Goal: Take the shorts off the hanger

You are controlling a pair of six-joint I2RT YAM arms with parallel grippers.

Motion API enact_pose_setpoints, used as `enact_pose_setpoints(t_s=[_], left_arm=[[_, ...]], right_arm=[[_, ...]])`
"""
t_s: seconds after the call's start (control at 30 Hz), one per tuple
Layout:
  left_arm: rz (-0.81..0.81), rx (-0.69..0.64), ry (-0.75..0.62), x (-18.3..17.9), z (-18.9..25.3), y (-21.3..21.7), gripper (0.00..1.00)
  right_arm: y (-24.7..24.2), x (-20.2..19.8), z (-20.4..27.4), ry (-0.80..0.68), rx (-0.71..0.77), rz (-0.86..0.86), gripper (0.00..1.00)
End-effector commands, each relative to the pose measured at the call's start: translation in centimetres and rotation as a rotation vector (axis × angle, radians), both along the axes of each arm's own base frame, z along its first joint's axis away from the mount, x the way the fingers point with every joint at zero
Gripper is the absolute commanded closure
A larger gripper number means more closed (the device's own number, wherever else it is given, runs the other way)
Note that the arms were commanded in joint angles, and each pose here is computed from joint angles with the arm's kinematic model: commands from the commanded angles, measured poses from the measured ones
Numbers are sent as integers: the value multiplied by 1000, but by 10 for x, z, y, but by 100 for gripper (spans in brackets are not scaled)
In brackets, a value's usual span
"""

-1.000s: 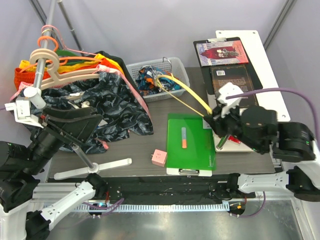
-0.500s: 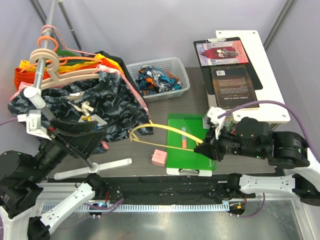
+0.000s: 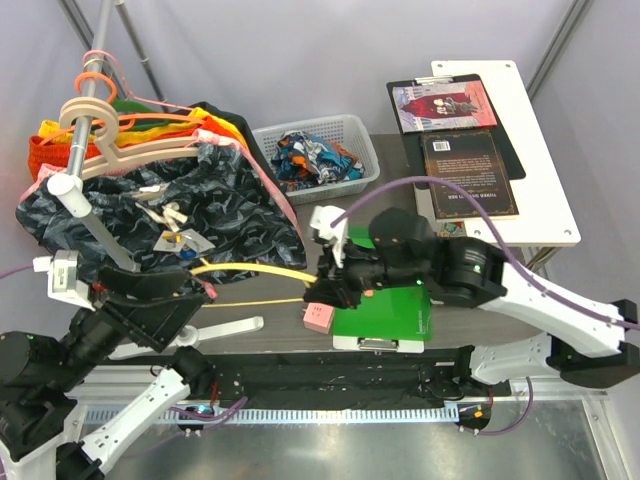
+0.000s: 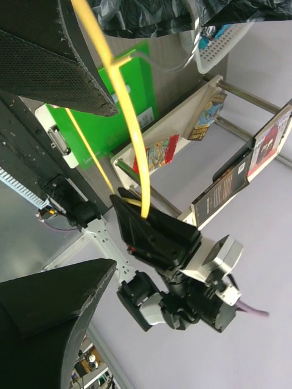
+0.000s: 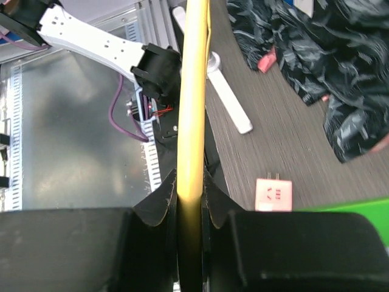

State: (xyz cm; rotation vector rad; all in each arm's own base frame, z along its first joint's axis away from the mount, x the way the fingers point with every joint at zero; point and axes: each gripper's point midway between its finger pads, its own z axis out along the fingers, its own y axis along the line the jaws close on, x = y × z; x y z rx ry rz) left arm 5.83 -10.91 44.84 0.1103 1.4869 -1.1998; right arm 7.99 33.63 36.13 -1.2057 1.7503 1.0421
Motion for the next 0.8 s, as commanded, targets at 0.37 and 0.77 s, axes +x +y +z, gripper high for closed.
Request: enact_pose_setpoints(t_s=[0.37, 0.77], left_arm=[[17, -35, 47, -30, -32, 27, 2], [57, 1, 93, -18, -46, 26, 3]], right_arm=[[44, 39, 103, -233, 219, 10, 99], [47, 29, 136, -258, 327, 134, 99]])
